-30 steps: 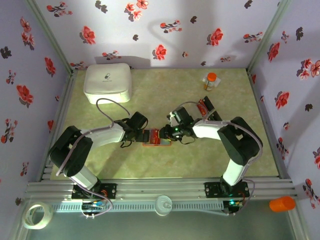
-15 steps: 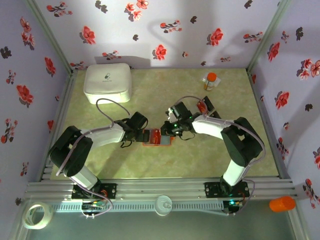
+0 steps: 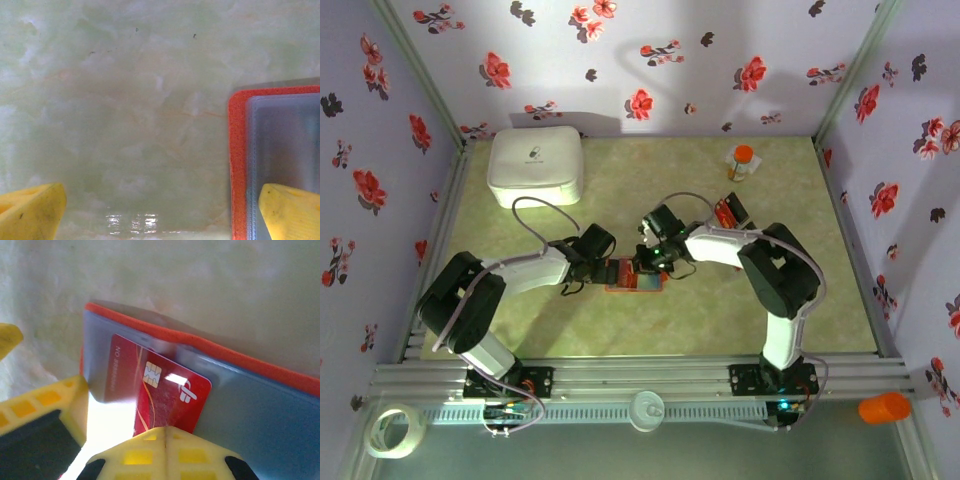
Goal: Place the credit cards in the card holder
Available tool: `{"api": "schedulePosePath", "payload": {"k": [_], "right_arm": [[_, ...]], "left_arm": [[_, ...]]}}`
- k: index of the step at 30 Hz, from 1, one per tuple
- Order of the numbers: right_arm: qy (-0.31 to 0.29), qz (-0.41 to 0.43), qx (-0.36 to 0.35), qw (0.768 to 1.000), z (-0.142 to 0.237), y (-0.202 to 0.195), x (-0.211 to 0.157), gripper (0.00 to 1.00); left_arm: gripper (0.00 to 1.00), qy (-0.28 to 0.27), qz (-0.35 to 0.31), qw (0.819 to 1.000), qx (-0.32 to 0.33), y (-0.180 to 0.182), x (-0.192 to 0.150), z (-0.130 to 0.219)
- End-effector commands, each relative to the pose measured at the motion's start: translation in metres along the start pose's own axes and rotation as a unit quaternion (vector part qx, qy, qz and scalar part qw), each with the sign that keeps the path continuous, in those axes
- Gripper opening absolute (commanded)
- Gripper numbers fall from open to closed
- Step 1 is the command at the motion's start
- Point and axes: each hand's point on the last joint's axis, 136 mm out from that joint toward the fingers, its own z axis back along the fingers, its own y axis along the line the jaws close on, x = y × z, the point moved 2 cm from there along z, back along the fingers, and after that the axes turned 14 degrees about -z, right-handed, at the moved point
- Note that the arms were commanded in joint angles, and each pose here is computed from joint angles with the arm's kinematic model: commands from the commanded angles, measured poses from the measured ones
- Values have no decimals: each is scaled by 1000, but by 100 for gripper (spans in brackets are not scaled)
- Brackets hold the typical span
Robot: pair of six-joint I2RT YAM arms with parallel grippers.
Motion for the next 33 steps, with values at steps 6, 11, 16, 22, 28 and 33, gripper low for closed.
{"api": "schedulePosePath", "payload": {"k": [6,11,16,22,28,33], "right_arm": [[14,21,-11,1000,-13,17,-7,2],[-4,27,-15,1000,6,19,-5,2],[-28,21,-9,999,25,17,0,2],[-38,14,-21,999,31,11,-2,2],[-33,7,-28,999,23,4,-6,2],[-29,6,-28,999,17,6,-7,2]], "left_arm": [[100,16,-4,1000,11,1,-10,-4],[100,0,4,1000,9,3,-2,7],[100,-20,17,1000,13,9,6,20],[100,-28,31,999,18,19,6,26],[100,-13,31,999,24,24,-4,17],[100,1,29,999,28,24,-14,7]]}}
